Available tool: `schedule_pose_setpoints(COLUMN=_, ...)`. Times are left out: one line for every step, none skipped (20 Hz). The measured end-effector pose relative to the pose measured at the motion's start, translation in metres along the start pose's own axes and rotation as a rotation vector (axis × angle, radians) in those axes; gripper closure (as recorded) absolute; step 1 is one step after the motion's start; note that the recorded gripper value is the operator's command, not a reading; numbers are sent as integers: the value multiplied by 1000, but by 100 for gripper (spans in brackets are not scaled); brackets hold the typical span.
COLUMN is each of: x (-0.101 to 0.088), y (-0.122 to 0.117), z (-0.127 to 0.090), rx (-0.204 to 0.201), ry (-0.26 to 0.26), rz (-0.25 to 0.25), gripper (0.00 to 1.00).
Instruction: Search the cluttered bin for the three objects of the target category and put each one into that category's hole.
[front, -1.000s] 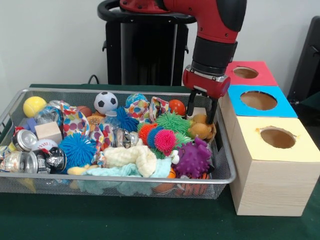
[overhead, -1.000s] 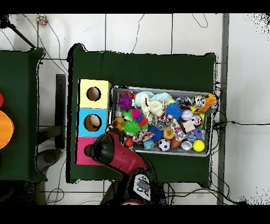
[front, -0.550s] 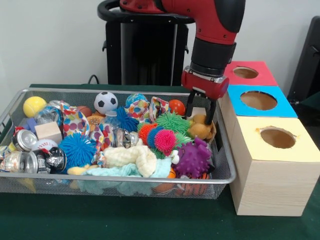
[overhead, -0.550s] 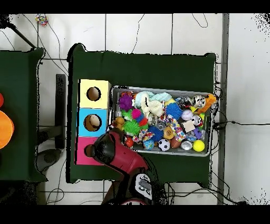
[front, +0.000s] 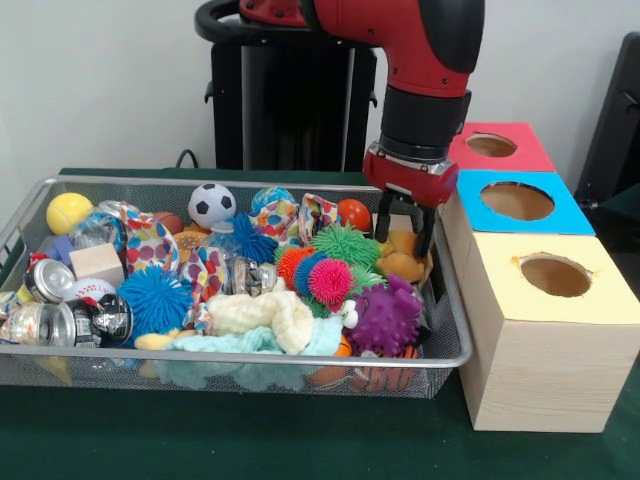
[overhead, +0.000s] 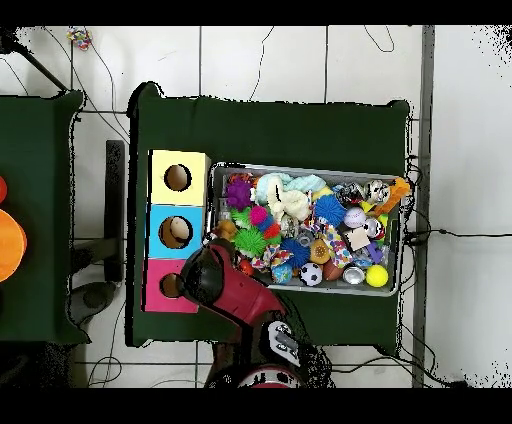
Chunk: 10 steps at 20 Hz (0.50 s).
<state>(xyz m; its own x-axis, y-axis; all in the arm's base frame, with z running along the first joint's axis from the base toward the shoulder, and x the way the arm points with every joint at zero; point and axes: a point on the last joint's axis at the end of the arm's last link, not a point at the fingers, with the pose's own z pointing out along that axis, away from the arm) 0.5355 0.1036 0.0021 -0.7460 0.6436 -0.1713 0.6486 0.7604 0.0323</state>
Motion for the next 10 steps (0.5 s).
schedule_pose_setpoints(x=0, y=1, z=0, rx=-4, ry=3, rz=-1, gripper=0)
schedule_pose_setpoints(x=0, y=1, z=1, rx=-8, ry=6, rz=-3, gripper=0)
schedule_pose_setpoints(x=0, y=2, z=1, rx=-12, ry=9, rz=-4, gripper=0)
schedule_pose_setpoints(x=-1, y=2, z=3, rx=-22, ry=16, rz=-10, gripper=0)
schedule_pose_setpoints(x=-1, y=1, z=3, rx=-25, ry=18, rz=-12, gripper=0)
schedule_pose_setpoints(x=-2, y=1, z=3, rx=-29, ry=20, rz=-16, gripper=0)
schedule_pose_setpoints(x=-2, y=1, z=4, rx=-33, ry=23, rz=-19, gripper=0)
schedule_pose_setpoints(x=-3, y=1, z=4, rx=-41, ry=27, rz=-25, gripper=0)
schedule_pose_setpoints(x=-3, y=1, z=5, rx=-48, ry=32, rz=-31, gripper=0)
schedule_pose_setpoints(x=-3, y=1, z=5, rx=-52, ry=33, rz=-34, gripper=0)
